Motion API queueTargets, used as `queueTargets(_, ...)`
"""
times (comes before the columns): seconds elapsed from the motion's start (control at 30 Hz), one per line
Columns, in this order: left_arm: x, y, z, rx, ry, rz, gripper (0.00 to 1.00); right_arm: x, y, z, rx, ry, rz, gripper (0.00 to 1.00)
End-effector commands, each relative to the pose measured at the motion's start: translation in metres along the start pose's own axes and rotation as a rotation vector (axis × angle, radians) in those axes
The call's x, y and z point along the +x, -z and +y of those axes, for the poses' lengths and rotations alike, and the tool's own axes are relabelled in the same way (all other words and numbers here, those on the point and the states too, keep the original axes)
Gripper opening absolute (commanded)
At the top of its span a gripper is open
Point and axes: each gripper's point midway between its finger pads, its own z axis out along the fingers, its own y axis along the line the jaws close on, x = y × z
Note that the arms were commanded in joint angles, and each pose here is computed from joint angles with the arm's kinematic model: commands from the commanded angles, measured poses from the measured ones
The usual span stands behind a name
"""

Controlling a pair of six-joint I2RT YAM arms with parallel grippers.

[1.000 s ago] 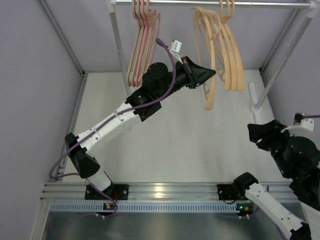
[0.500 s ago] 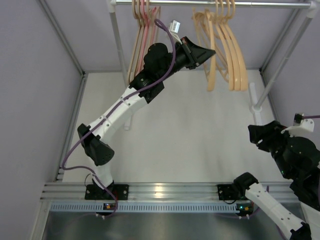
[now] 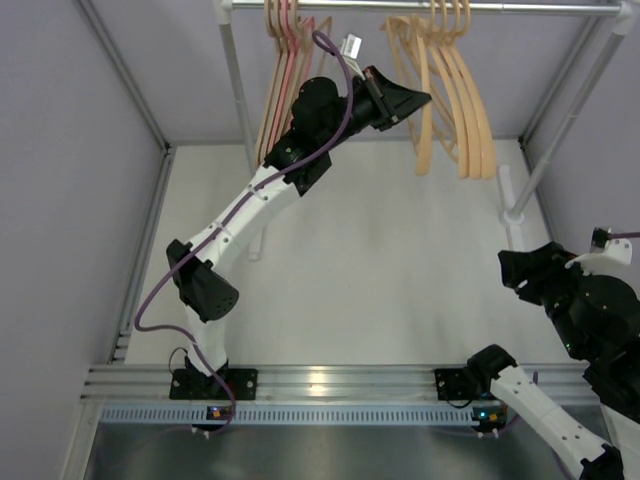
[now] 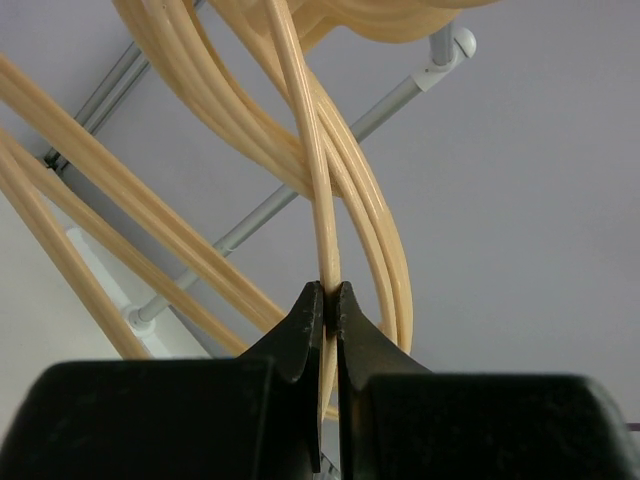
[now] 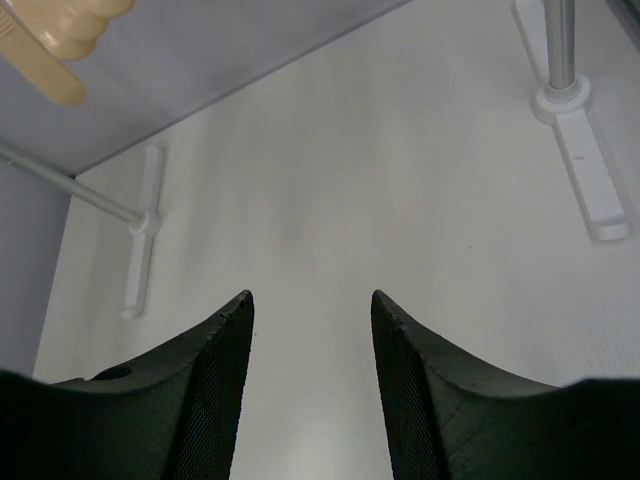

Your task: Organize the hangers

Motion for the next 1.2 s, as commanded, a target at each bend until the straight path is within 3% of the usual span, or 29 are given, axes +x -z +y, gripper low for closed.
queueTargets(0.0, -0.016, 0.002, -0.009, 0.03, 0.011, -0.021, 0.0, -0.007, 0.007, 0.0, -0.014, 0.007, -0.014, 0.49)
queueTargets(0.6, -0.011, 0.004, 0.008, 0.012, 0.04, 0.014, 0.02, -0.006, 0.007, 0.0, -0.016, 0.004, -0.013, 0.49)
queueTargets(0.97, -0.007, 0.019, -0.011, 0.019, 0.01, 0.013, 0.23, -0.007, 0.008, -0.001, -0.012, 0.003, -0.019, 0.49)
queueTargets(1.17, -0.002, 0.043, -0.04, 0.045, -0.018, 0.01, 0.37, -0.007, 0.007, -0.001, -0.01, 0.001, -0.021, 0.5)
